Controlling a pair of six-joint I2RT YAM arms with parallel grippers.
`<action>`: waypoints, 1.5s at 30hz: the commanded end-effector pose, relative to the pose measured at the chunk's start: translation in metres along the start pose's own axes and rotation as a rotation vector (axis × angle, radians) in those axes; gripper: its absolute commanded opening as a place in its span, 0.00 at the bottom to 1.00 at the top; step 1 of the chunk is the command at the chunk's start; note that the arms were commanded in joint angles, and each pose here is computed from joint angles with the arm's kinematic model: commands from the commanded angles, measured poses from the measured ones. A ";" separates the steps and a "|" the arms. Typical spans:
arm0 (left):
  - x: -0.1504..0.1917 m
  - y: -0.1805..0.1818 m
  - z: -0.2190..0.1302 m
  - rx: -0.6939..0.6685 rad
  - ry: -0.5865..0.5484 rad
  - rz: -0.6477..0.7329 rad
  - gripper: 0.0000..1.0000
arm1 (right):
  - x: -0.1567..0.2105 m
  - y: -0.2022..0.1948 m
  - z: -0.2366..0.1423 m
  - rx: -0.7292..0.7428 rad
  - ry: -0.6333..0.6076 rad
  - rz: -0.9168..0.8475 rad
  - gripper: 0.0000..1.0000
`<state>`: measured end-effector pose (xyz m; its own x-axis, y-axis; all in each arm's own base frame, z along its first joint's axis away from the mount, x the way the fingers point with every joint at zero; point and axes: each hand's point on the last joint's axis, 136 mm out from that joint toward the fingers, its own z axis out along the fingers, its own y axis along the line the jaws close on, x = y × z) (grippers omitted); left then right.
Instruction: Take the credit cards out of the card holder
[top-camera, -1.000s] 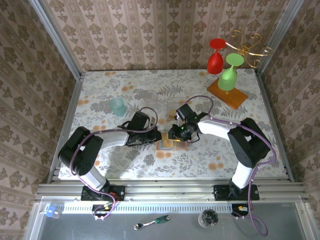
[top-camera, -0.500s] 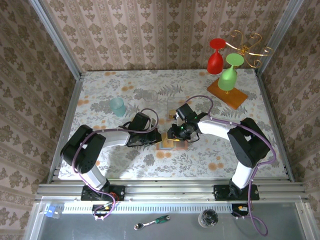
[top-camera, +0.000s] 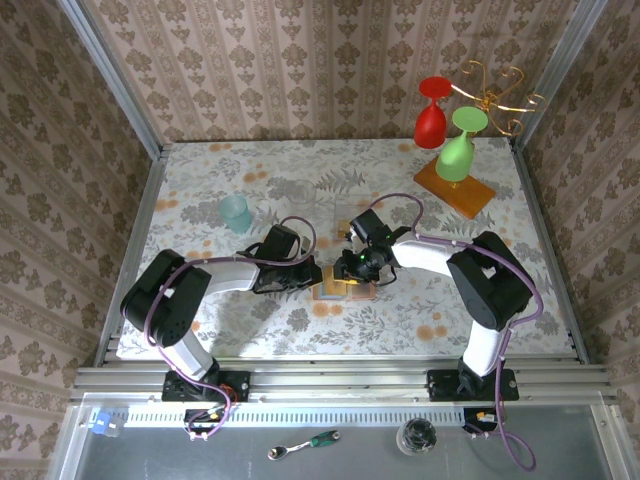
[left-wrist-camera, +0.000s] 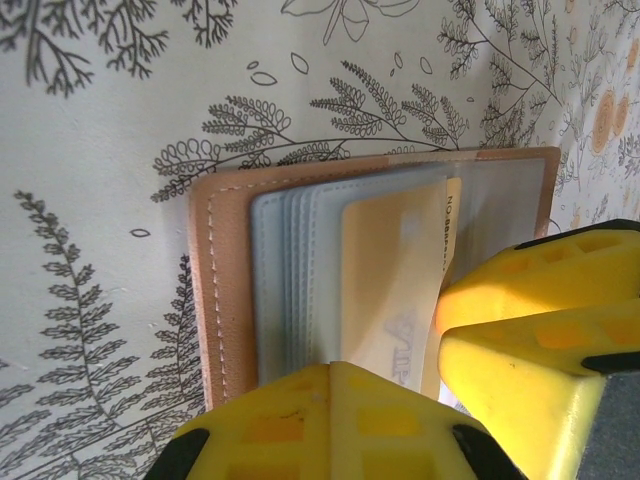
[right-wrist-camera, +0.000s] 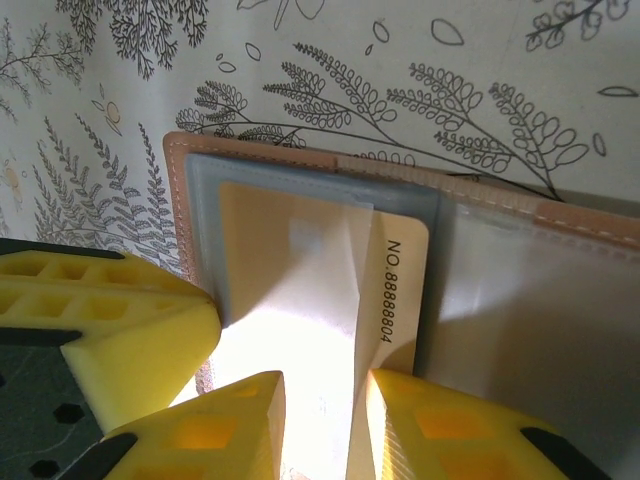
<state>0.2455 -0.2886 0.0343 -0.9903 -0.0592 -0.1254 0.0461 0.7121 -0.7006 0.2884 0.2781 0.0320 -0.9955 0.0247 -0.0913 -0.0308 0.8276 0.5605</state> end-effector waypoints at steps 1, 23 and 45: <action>0.004 0.010 0.000 -0.030 0.012 0.004 0.00 | 0.002 -0.007 -0.008 0.059 -0.016 -0.006 0.30; -0.010 -0.025 -0.007 0.006 -0.002 0.066 0.00 | -0.007 0.011 -0.035 0.028 -0.068 -0.040 0.30; 0.002 -0.002 0.009 -0.073 0.042 0.055 0.00 | -0.011 0.003 -0.023 0.024 -0.046 -0.022 0.31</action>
<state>0.2445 -0.2981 0.0340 -0.9924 -0.0058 -0.1232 0.0772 0.7498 -0.6572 0.2914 0.2662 0.0533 -0.9895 0.0347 -0.1404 -0.0476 0.8387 0.5425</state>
